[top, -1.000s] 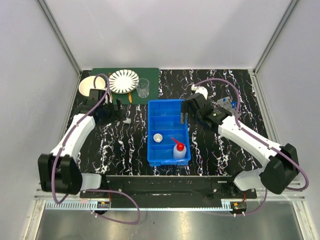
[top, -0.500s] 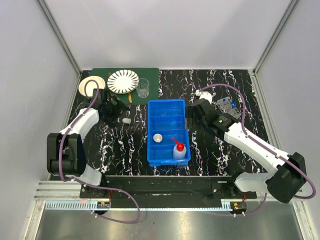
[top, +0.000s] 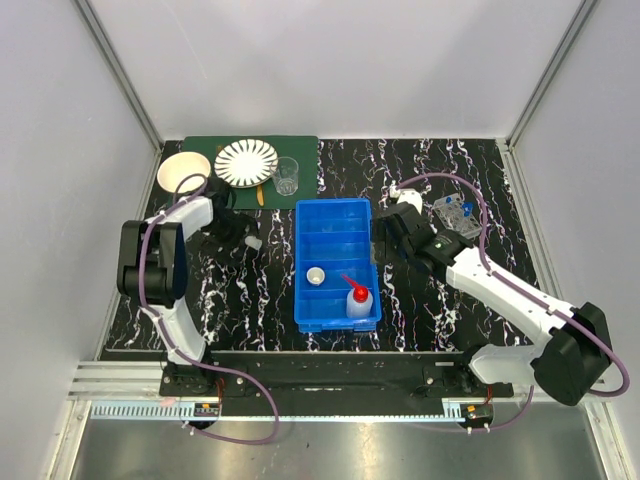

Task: Organize the chemistry lab equipment

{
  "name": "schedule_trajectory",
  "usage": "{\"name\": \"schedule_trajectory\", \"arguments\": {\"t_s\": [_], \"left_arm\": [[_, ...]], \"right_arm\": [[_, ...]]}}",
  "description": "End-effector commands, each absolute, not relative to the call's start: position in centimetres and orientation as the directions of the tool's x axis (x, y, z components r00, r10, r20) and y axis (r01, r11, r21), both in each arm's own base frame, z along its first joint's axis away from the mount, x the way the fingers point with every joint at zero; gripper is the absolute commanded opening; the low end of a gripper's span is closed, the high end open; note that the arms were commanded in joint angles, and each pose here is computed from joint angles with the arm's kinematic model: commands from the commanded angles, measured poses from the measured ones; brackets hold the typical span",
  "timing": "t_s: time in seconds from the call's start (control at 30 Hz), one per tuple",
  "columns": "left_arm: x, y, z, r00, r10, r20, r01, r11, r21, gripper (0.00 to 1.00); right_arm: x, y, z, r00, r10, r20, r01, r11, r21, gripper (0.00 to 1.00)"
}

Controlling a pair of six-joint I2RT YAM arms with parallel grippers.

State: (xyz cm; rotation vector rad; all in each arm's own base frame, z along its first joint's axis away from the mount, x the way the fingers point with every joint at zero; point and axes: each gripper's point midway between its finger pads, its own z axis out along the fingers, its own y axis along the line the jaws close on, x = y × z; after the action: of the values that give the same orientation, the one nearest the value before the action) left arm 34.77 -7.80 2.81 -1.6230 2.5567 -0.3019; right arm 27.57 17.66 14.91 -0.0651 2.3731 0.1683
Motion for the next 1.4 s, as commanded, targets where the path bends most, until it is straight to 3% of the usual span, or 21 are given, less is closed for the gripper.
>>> {"name": "schedule_trajectory", "arguments": {"t_s": [0.0, 0.43, 0.7, 0.87, 1.37], "left_arm": [[35.9, -8.7, 3.3, -0.406, -0.914, 0.022, -0.891, 0.39, -0.232, 0.99], [37.3, -8.0, 3.2, -0.402, -0.915, -0.024, -0.89, 0.397, -0.225, 0.98], [38.5, -7.5, 2.4, -0.468, -0.884, -0.021, -0.859, 0.46, -0.224, 0.84], [38.6, -7.6, 1.6, -0.512, -0.859, -0.004, -0.834, 0.498, -0.237, 0.66], [38.1, -7.9, 1.4, -0.565, -0.825, -0.006, -0.795, 0.546, -0.265, 0.46]], "right_arm": [[27.8, 17.6, 14.8, -0.702, -0.018, -0.712, -0.11, 0.99, 0.084, 0.88], [28.0, 17.6, 14.2, -0.706, -0.034, -0.707, -0.114, 0.991, 0.065, 0.88], [28.0, 17.6, 13.9, -0.709, -0.034, -0.705, -0.113, 0.991, 0.066, 0.87], [28.1, 17.7, 13.7, -0.711, -0.037, -0.703, -0.115, 0.991, 0.064, 0.86], [28.4, 18.4, 13.3, -0.72, -0.031, -0.693, -0.121, 0.989, 0.08, 0.85]]}}
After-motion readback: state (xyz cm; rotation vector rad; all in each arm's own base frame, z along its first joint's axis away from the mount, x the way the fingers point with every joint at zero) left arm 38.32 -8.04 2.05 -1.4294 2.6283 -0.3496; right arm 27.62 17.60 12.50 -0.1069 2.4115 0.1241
